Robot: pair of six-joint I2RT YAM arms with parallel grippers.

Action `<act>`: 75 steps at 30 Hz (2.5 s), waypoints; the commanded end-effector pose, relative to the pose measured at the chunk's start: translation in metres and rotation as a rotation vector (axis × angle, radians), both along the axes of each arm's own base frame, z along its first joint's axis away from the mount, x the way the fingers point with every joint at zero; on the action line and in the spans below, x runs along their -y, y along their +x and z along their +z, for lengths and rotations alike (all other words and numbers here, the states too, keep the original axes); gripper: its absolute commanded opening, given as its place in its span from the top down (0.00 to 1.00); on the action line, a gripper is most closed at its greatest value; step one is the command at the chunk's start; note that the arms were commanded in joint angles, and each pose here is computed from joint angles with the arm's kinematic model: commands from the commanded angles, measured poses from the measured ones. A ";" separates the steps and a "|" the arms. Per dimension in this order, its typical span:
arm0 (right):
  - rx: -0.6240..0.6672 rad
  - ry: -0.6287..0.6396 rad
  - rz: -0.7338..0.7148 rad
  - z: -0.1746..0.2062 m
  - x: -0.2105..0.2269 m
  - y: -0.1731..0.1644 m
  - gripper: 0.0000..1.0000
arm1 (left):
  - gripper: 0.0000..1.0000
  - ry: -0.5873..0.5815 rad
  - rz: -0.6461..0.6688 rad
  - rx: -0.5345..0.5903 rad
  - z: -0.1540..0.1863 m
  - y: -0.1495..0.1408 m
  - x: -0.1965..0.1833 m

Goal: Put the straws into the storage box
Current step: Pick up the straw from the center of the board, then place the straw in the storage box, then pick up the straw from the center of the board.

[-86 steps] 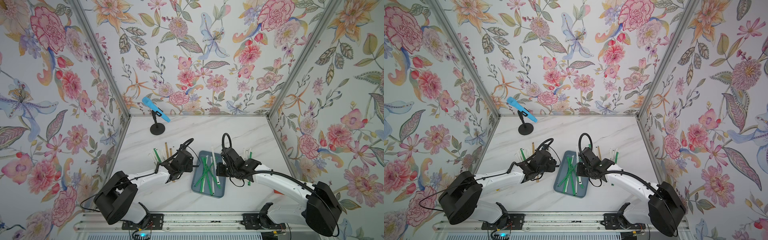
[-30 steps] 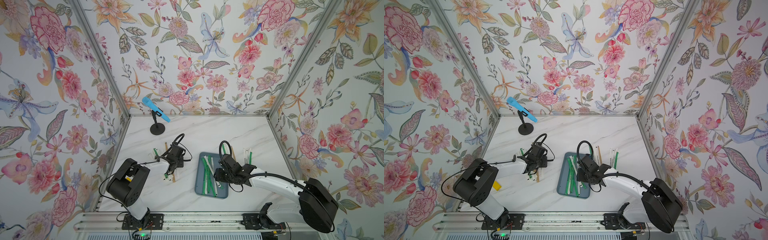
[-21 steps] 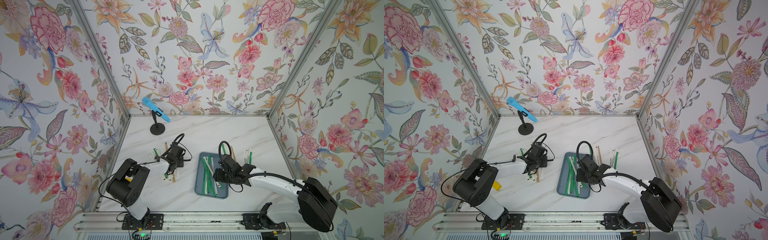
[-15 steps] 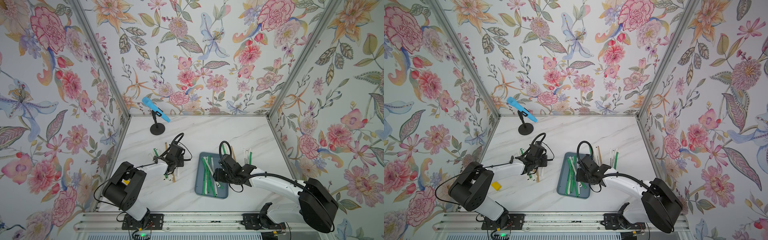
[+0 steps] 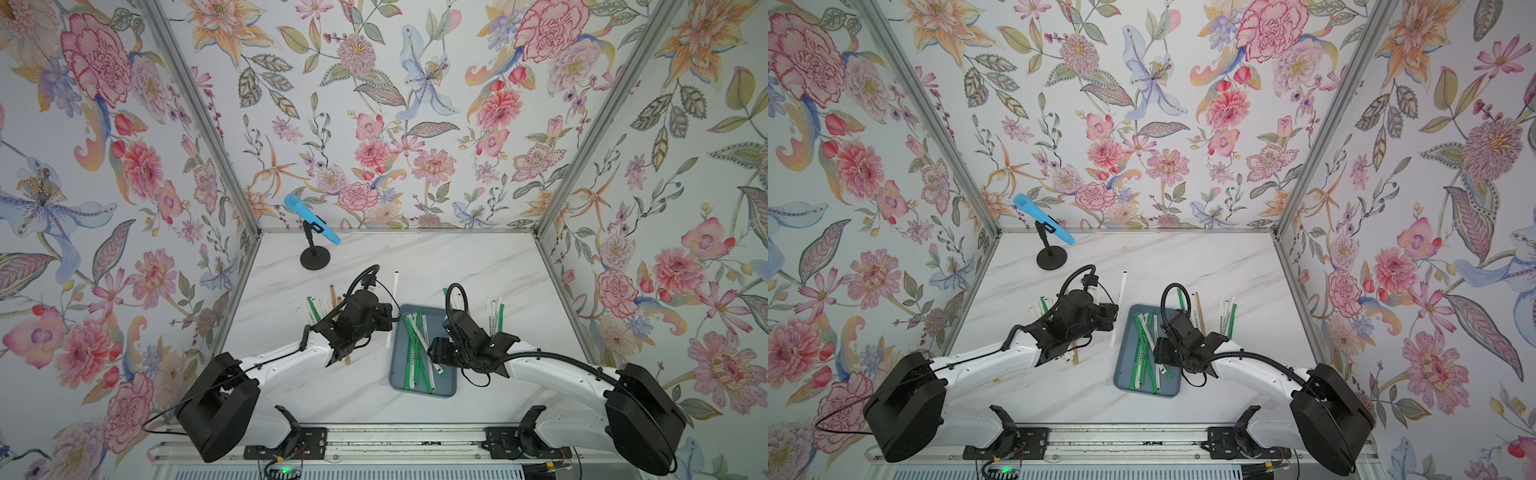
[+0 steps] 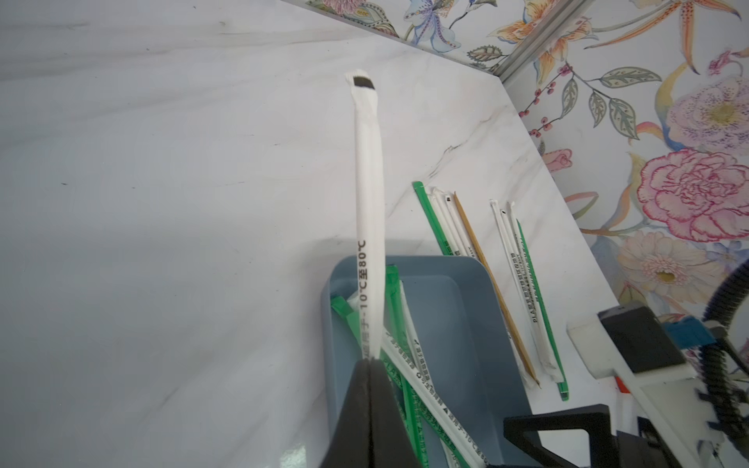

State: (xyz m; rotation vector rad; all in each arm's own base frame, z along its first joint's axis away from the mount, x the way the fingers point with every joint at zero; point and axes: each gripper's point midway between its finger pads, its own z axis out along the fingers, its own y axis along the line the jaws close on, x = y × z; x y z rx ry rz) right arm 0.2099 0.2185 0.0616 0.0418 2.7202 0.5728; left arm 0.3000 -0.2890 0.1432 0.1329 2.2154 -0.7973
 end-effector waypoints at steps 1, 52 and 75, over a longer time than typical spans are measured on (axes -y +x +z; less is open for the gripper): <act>0.028 0.013 -0.008 0.006 0.002 0.002 0.34 | 1.00 -0.123 -0.085 -0.085 -0.009 -0.021 0.042; 0.104 0.027 -0.166 0.034 0.081 0.026 0.33 | 0.27 0.416 0.330 -0.170 -0.070 0.005 -0.144; 0.102 0.032 -0.196 0.035 0.091 0.024 0.32 | 0.40 0.474 0.311 -0.233 -0.111 0.014 -0.146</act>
